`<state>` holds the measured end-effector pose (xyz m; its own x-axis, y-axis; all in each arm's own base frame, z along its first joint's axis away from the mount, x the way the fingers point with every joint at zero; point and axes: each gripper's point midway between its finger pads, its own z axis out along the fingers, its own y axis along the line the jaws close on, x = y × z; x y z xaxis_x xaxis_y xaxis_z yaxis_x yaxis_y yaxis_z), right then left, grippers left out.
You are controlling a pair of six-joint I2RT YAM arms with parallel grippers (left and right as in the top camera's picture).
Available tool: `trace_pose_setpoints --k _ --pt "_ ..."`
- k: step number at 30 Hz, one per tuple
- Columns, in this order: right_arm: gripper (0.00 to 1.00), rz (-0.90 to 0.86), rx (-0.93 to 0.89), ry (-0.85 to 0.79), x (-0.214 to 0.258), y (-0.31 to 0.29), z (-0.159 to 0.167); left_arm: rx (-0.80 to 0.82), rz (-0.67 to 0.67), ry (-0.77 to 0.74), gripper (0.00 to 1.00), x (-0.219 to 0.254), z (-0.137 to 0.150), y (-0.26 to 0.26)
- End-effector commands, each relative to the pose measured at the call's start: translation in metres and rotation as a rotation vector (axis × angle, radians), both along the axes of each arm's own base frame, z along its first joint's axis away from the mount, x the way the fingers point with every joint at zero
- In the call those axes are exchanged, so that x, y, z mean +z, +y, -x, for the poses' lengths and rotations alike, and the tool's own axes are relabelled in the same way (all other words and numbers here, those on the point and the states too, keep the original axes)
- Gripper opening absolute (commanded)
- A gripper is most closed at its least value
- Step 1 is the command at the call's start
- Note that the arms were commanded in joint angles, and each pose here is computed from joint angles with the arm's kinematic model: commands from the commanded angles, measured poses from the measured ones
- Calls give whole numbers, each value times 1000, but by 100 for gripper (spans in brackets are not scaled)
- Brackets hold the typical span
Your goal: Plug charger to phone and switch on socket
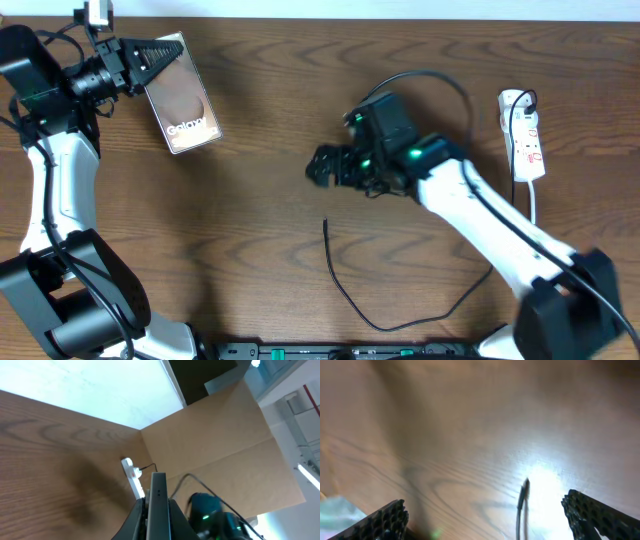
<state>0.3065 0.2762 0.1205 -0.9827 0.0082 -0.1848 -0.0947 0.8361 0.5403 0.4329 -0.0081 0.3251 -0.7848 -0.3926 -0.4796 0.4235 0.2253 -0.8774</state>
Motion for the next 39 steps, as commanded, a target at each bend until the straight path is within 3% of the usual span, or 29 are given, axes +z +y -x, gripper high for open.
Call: trace_pose_setpoints --k 1,8,26,39 --pt "96 28 103 62 -24 16 19 -30 -18 -48 8 6 5 -3" --pt "90 100 109 187 -57 18 41 -31 -38 -88 7 6 5 -3" --pt "89 289 -16 255 -74 0 64 -31 -39 -91 7 6 5 -3" --pt "83 403 -149 256 -97 -11 59 -31 -39 -91 8 6 5 -3"
